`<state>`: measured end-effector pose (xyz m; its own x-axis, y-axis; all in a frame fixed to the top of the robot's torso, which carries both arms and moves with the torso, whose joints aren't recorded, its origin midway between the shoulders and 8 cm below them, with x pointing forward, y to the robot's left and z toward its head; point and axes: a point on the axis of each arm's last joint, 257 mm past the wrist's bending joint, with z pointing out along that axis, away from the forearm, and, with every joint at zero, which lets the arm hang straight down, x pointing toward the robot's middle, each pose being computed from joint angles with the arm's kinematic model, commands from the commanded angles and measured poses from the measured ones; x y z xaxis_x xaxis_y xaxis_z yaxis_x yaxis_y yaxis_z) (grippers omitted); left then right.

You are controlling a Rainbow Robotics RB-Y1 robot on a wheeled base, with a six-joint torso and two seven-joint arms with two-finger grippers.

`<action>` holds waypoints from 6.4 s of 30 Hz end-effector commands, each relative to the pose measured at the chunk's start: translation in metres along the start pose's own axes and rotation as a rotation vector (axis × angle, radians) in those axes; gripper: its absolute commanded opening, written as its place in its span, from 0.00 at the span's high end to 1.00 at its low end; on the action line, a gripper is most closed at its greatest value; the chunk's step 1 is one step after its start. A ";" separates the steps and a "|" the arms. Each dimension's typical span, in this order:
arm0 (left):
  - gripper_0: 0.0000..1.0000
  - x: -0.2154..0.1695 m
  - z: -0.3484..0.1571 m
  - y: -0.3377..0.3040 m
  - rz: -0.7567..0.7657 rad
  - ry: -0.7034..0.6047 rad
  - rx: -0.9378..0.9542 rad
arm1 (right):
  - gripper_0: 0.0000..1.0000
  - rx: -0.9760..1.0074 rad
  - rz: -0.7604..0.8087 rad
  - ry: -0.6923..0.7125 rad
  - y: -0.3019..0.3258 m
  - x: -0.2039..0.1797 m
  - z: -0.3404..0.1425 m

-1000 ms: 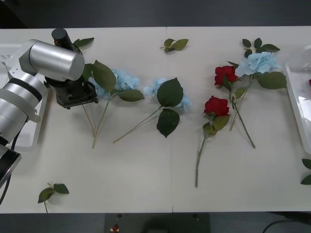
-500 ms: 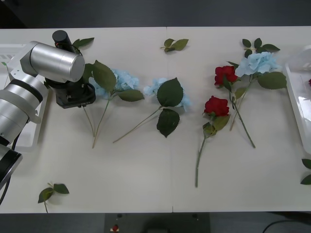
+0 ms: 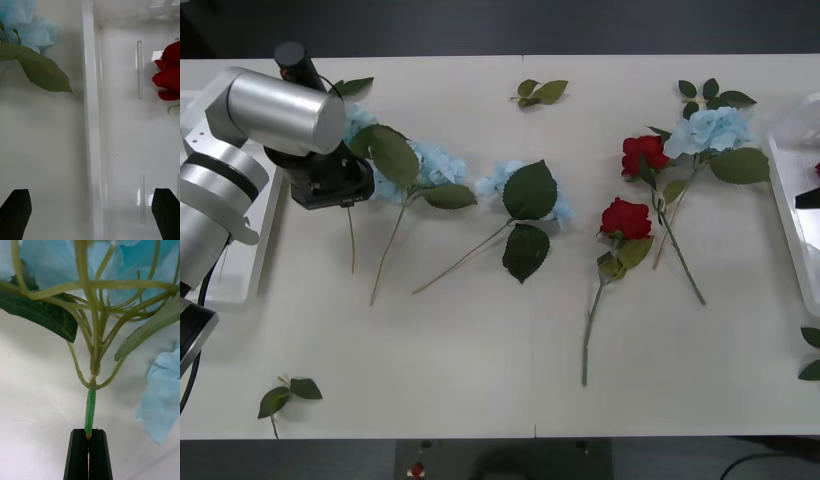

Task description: Put the red flowers into the right box and the blue flowers into the left box

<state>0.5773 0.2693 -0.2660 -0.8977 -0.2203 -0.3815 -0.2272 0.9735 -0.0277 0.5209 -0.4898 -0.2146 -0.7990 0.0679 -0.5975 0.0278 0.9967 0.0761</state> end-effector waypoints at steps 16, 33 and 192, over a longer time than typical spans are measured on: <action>1.00 -0.082 -0.154 0.102 0.244 -0.161 -0.001 | 0.06 -0.060 0.378 -0.050 0.095 -0.042 0.044; 1.00 -0.070 -0.147 0.266 0.130 -0.194 -0.153 | 0.06 -0.064 0.461 -0.058 0.140 -0.073 0.090; 1.00 -0.098 -0.173 0.236 0.307 -0.341 -0.102 | 1.00 -1.523 -0.034 -0.509 0.528 -0.087 -0.170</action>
<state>0.5555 0.4661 -0.0839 -0.7528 0.1911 -0.6300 0.0733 0.9753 0.2082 0.5092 0.0146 -0.0104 -0.5127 0.3554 -0.7816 -0.8134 0.0904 0.5747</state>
